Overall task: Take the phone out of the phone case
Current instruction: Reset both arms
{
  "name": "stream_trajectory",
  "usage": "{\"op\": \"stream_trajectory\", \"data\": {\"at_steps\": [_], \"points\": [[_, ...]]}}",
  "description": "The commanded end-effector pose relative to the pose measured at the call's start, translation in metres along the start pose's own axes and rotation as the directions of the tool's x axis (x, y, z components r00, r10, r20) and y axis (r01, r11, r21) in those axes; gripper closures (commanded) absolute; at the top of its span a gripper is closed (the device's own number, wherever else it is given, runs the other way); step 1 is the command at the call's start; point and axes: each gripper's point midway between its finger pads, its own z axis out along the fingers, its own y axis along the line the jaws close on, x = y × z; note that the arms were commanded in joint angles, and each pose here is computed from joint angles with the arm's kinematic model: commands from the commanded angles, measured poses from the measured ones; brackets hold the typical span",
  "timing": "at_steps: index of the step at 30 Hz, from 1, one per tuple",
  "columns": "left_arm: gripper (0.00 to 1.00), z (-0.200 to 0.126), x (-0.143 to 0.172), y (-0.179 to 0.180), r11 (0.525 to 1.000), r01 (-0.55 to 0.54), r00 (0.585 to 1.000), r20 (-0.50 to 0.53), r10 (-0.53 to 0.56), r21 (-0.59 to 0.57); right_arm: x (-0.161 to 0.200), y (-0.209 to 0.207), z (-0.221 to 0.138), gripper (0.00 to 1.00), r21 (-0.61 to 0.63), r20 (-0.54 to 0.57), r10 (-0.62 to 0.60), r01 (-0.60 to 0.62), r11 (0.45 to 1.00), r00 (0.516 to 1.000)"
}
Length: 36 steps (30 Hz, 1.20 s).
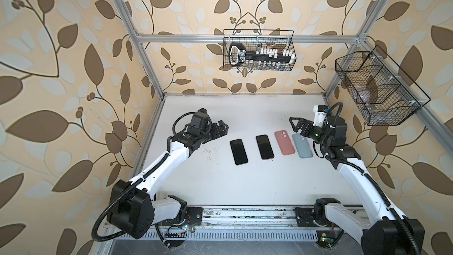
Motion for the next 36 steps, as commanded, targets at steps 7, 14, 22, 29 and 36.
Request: {"op": "stream_trajectory", "data": {"at_steps": [7,14,22,29,36], "points": [[0.01,-0.047,-0.056,0.032,0.972,-0.077,0.968,0.216,0.126,-0.224,-0.016,0.013,-0.001,0.0,0.045,0.014,-0.152,0.151,0.987,0.988],[0.01,-0.066,-0.087,0.047,0.952,-0.076,0.897,0.397,0.195,-0.295,-0.029,0.021,-0.002,0.0,0.112,0.024,-0.248,0.244,0.963,0.968],[0.01,-0.07,-0.103,0.115,0.895,-0.121,0.857,0.409,0.312,-0.429,-0.041,0.019,-0.005,0.0,0.167,0.057,-0.356,0.343,0.924,0.933],[0.01,-0.067,-0.098,0.177,0.876,-0.057,0.842,0.449,0.299,-0.478,-0.03,0.009,0.01,0.0,0.176,0.056,-0.431,0.415,0.892,0.901],[0.01,-0.045,-0.084,0.204,0.884,-0.056,0.836,0.462,0.296,-0.464,-0.012,-0.028,0.02,0.0,0.275,0.063,-0.396,0.365,0.889,0.916]]}}
